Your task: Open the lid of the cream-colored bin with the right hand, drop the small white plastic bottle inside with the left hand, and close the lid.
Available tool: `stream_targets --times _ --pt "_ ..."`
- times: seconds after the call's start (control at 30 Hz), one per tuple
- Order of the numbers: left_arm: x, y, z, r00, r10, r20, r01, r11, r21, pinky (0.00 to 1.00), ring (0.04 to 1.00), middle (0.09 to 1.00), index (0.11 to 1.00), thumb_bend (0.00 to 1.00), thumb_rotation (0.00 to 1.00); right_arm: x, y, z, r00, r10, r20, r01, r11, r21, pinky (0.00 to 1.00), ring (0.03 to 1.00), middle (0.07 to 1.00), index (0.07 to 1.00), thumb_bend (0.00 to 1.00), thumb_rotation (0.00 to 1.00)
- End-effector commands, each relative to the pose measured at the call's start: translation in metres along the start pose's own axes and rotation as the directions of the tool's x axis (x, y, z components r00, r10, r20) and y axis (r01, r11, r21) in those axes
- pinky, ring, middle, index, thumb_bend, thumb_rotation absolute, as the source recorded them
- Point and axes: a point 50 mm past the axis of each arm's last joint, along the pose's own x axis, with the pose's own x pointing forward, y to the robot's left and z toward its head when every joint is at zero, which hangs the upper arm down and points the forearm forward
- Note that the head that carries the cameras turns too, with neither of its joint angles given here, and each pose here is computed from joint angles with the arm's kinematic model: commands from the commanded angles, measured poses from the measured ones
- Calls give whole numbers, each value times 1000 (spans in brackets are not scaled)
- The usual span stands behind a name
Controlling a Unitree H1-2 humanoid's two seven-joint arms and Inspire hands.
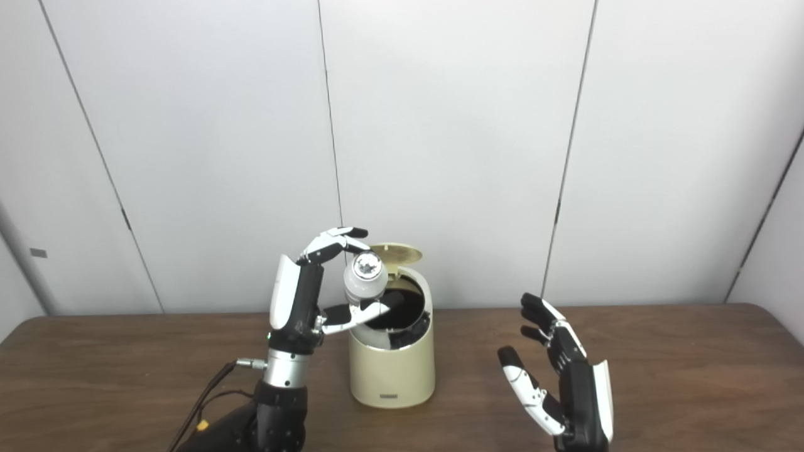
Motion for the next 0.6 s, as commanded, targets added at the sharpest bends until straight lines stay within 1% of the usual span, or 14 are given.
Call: stream_targets --times 0.0,0.1,0.33,0.5,0.57 --pt "25 2 7 998 20 54 -19 1000 -2 828 748 522 430 519 0 13 3 16 996 -15 89 14 1000 20 725 802 814 789 347 515" --pt "25 2 7 998 18 53 -18 1000 0 856 756 517 433 520 0 13 3 17 996 -16 90 14 1000 25 730 805 814 790 346 516" --pt "24 2 4 999 8 41 -8 1000 4 875 767 516 435 521 0 11 4 17 996 -19 87 16 999 33 736 808 813 790 354 498" --pt "23 1 3 1000 4 30 -4 1000 4 929 775 494 459 524 0 10 5 18 996 -16 88 13 999 31 743 812 817 792 354 494" --pt "24 0 3 1000 2 29 -2 1000 3 933 776 493 461 525 0 10 5 18 996 -17 89 14 999 41 742 812 818 792 354 484"
